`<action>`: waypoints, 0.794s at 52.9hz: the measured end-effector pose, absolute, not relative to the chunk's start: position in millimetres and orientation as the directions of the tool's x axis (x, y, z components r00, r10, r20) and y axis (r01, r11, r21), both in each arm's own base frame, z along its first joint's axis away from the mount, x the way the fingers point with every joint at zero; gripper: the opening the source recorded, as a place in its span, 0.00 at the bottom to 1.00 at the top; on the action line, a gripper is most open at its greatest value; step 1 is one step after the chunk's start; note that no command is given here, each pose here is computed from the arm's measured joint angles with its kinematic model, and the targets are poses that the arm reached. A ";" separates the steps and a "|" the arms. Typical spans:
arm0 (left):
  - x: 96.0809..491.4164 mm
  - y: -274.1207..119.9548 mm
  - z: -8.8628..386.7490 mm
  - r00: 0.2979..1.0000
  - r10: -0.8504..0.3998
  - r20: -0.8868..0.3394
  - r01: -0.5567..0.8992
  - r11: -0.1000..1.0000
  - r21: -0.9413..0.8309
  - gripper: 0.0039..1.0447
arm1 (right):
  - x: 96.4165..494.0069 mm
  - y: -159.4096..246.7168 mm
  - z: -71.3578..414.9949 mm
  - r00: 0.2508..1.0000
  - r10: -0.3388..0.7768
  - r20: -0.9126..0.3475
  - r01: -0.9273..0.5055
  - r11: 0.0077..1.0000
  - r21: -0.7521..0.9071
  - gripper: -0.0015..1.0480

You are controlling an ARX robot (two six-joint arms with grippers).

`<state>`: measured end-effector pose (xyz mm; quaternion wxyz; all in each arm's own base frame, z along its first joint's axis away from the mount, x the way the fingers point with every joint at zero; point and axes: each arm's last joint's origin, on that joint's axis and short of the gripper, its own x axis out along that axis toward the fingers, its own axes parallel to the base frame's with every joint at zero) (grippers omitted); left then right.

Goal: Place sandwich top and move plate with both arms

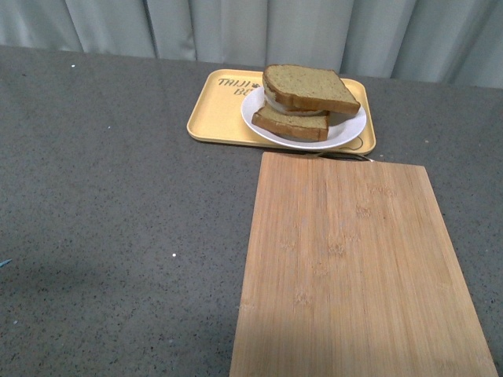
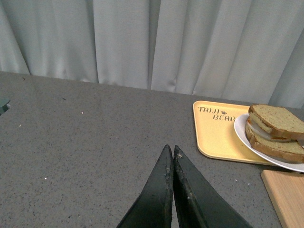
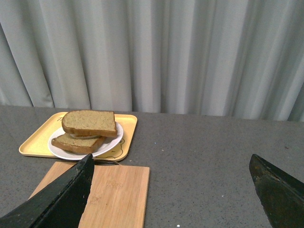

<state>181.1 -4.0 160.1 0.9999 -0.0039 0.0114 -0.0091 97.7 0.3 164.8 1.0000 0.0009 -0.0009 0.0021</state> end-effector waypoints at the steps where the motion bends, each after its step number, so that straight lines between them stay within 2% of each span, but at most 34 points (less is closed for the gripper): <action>1: 180.0 -3.3 160.6 1.000 -0.014 -0.020 0.014 1.000 -0.008 0.03 | 97.7 0.3 164.8 1.000 0.004 0.002 -0.004 1.000 0.002 0.91; 42: 134.0 -0.3 169.8 1.000 -0.002 0.010 0.002 1.000 -0.008 0.03 | 97.7 0.3 164.8 1.000 0.004 0.002 -0.004 1.000 0.002 0.91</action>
